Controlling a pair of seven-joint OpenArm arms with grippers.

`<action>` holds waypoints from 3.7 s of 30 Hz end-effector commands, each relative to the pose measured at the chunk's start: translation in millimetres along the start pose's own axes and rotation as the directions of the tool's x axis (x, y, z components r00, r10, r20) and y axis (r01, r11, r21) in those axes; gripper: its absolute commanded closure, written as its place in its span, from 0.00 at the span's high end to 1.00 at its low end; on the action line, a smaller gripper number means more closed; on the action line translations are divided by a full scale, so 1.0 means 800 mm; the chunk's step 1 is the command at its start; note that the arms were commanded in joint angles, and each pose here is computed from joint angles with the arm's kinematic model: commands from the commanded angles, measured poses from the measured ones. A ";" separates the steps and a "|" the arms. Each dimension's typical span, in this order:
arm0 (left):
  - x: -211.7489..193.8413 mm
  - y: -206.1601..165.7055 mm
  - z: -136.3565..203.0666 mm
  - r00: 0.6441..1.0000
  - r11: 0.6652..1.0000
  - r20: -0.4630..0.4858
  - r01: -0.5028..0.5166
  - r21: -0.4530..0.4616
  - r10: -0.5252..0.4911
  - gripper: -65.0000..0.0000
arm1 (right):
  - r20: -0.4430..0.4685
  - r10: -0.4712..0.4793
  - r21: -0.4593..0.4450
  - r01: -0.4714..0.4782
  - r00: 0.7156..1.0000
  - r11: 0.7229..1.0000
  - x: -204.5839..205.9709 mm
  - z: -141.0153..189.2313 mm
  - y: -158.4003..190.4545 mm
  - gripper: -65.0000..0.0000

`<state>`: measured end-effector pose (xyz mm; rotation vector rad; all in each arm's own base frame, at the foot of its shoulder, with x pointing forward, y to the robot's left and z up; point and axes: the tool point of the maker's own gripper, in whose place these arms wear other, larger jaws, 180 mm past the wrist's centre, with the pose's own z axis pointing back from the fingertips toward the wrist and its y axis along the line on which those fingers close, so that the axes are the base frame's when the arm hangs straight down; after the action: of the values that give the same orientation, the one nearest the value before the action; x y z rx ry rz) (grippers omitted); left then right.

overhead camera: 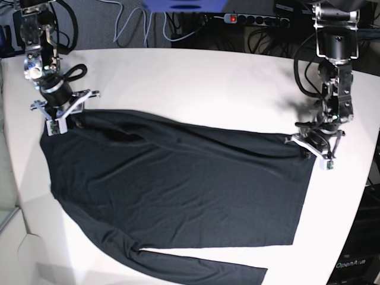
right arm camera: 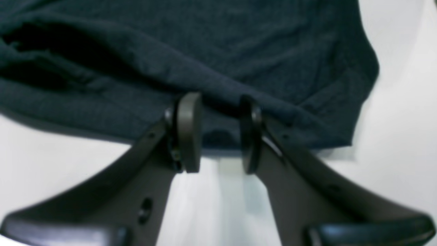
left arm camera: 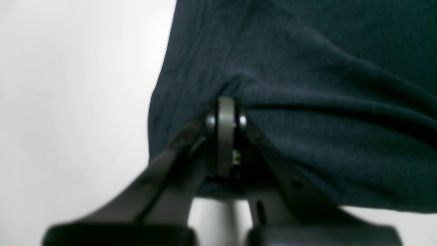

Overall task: Fold the T-shirt properly
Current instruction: 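Slide the right gripper along the shirt edge toward the left gripper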

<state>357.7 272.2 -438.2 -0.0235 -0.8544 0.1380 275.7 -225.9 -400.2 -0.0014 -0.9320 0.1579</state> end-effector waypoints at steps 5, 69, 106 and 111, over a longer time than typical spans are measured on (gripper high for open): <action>-0.039 0.015 0.004 0.991 0.998 -0.130 0.032 0.045 -0.025 0.01 | 0.059 0.051 0.013 -0.052 0.997 0.999 0.031 -0.004 -0.004 0.32; -0.034 0.013 0.003 0.993 0.999 -0.121 0.022 0.042 -0.017 0.01 | -0.028 0.336 -0.018 -0.337 0.941 0.941 0.029 -0.048 0.022 0.00; -0.033 0.012 0.002 0.993 0.999 -0.119 0.021 0.040 -0.016 0.01 | 0.043 0.417 -0.026 -0.417 0.908 0.909 0.084 -0.039 0.034 0.14; -0.033 0.012 0.002 0.993 0.999 -0.119 0.021 0.040 -0.016 0.01 | 0.033 0.474 -0.055 -0.472 0.880 0.880 0.083 -0.037 0.050 0.23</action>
<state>358.3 271.2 -438.1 -0.0258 -0.8559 0.1407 324.3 -173.5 -381.5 -0.2584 -0.9215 0.5942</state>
